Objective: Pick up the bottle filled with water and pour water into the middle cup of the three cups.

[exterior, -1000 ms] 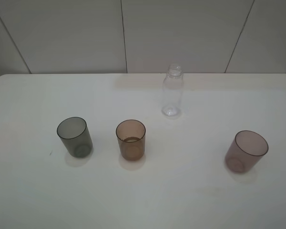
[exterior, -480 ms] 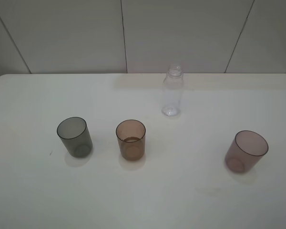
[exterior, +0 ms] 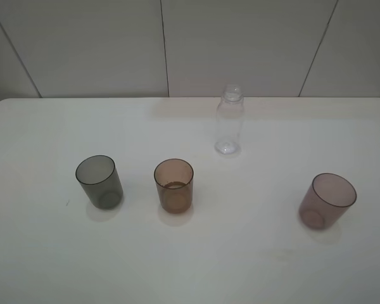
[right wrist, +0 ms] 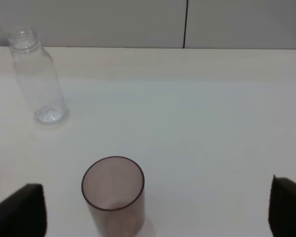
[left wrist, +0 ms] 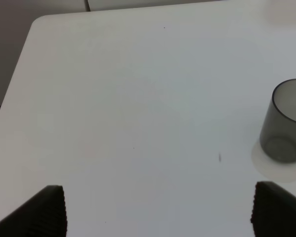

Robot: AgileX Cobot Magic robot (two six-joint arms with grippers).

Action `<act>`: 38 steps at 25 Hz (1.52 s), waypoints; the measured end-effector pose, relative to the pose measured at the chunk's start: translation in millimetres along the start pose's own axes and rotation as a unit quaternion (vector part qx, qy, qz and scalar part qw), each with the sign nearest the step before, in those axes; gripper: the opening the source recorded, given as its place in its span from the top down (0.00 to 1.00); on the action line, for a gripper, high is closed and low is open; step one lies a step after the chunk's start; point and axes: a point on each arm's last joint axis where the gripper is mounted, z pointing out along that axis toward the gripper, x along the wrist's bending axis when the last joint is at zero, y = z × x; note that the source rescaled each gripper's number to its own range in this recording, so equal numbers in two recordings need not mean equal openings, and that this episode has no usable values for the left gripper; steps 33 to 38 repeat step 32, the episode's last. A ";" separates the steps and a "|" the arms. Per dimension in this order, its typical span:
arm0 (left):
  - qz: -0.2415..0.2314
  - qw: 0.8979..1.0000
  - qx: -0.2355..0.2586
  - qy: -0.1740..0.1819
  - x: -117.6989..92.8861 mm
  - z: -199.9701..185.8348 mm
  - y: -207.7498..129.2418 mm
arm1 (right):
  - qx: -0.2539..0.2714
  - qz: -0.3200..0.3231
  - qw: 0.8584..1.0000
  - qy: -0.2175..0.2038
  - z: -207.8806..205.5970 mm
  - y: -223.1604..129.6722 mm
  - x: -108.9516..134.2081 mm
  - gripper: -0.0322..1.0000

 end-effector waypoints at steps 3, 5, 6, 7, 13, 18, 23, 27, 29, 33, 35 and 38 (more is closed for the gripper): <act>0.000 1.000 0.000 0.000 0.0 0.0 0.0 | 0.000 0.000 1.000 0.000 0.0 0.0 0.0 0.00; 0.000 1.000 0.000 0.000 0.0 0.0 0.0 | 0.000 0.000 1.000 0.000 0.0 0.0 0.0 0.00; 0.000 1.000 0.000 0.000 0.0 0.0 0.0 | 0.000 0.000 1.000 0.000 0.0 0.0 0.0 0.00; 0.000 1.000 0.000 0.000 0.0 0.0 0.0 | 0.000 0.000 1.000 0.000 0.0 0.0 0.0 0.00; 0.000 1.000 0.000 0.000 0.0 0.0 0.0 | 0.000 0.000 1.000 0.000 0.0 0.0 0.0 0.00; 0.000 1.000 0.000 0.000 0.0 0.0 0.0 | 0.000 0.000 1.000 0.000 0.0 0.0 0.0 0.00; 0.000 1.000 0.000 0.000 0.0 0.0 0.0 | 0.000 0.000 1.000 0.000 0.0 0.0 0.0 0.00; 0.000 1.000 0.000 0.000 0.0 0.0 0.0 | 0.000 0.000 1.000 0.000 0.0 0.0 0.0 0.00; 0.000 1.000 0.000 0.000 0.0 0.0 0.0 | 0.000 0.000 1.000 0.000 0.0 0.0 0.0 0.00; 0.000 1.000 0.000 0.000 0.0 0.0 0.0 | 0.000 -0.001 1.000 0.000 0.0 0.0 0.0 0.00; 0.000 1.000 0.000 0.000 0.0 0.0 0.0 | 0.000 -0.001 1.000 0.000 0.0 0.0 0.0 0.00; 0.000 1.000 0.000 0.000 0.0 0.0 0.0 | 0.000 -0.001 1.000 0.000 0.0 0.0 0.0 0.00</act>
